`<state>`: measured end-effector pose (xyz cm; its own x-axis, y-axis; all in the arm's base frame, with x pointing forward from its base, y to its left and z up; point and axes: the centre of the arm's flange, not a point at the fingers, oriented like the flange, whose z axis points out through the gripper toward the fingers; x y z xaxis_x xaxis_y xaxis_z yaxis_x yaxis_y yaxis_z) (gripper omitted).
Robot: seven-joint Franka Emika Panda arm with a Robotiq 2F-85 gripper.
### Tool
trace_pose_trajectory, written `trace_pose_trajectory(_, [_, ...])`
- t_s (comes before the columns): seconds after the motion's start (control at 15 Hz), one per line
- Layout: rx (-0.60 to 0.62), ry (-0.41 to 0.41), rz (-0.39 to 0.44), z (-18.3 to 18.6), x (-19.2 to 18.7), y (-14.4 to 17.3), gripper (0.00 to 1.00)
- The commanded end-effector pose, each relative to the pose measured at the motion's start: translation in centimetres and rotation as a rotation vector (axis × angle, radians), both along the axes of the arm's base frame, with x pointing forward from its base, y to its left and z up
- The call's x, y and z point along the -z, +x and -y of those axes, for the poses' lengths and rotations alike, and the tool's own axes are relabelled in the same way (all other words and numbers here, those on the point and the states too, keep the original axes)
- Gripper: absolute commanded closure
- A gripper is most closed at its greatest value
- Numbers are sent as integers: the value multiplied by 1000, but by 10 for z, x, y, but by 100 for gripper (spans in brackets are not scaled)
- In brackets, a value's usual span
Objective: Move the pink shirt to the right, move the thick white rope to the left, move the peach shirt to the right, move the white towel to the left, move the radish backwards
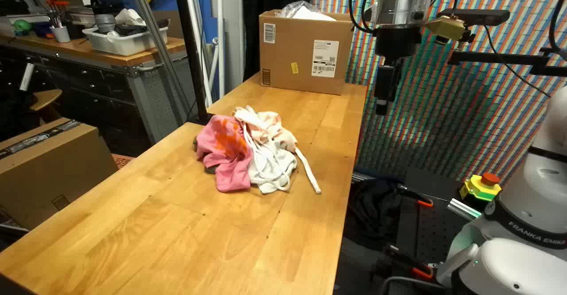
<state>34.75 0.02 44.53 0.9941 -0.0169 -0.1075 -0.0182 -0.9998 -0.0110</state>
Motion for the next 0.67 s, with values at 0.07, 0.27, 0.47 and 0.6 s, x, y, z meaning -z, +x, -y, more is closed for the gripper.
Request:
trace_pose_trajectory(0.07, [0, 0, 6, 0, -3, 1, 0])
trace_pose_trajectory(0.27, [0, 0, 8, 0, -3, 1, 0])
trace_pose_trajectory(0.47, [0, 0, 8, 0, -4, 1, 0])
trace_pose_trajectory(0.6, [-11, -5, 8, -2, -5, 6, 0])
